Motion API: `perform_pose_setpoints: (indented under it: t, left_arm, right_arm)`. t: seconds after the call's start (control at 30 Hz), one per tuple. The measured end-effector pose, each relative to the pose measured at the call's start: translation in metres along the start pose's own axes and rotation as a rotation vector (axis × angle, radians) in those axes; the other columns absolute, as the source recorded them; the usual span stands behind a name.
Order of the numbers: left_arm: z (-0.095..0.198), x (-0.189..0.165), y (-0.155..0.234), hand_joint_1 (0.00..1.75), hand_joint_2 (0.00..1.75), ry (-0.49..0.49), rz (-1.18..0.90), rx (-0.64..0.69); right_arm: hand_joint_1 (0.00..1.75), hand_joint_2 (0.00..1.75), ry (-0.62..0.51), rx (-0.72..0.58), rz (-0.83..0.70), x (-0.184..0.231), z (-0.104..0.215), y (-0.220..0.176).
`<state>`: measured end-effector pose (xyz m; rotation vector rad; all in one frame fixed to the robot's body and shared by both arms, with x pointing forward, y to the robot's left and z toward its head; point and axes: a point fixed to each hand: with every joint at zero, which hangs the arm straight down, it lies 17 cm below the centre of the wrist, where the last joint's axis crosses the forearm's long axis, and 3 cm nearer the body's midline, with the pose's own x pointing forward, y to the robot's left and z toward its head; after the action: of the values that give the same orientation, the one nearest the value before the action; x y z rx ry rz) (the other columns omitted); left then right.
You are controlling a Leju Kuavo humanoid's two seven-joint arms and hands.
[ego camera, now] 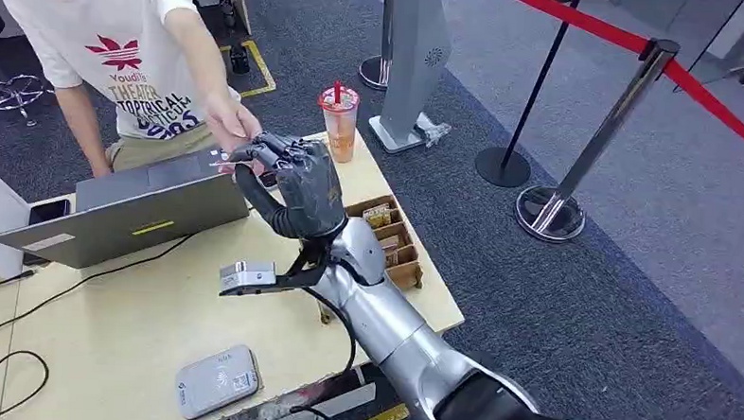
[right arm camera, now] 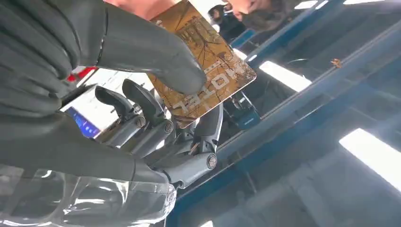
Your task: Pass the card to the sensor for recognition and then transmit it.
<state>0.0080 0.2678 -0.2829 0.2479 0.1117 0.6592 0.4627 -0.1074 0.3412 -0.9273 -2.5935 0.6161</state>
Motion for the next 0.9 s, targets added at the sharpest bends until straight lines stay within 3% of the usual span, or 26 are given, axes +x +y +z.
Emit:
perform_pose_setpoints:
  t: [0.47, 0.9]
  left_arm:
    - [0.000, 0.001, 0.000, 0.00, 0.00, -0.005, -0.010, 0.001]
    - [0.000, 0.000, 0.002, 0.00, 0.00, 0.005, -0.008, 0.012]
  right_arm:
    - [1.75, 1.75, 0.053, 0.058, 0.091, -0.013, 0.039, 0.002]
    - [1.75, 1.75, 0.077, 0.072, 0.144, -0.024, 0.052, -0.005]
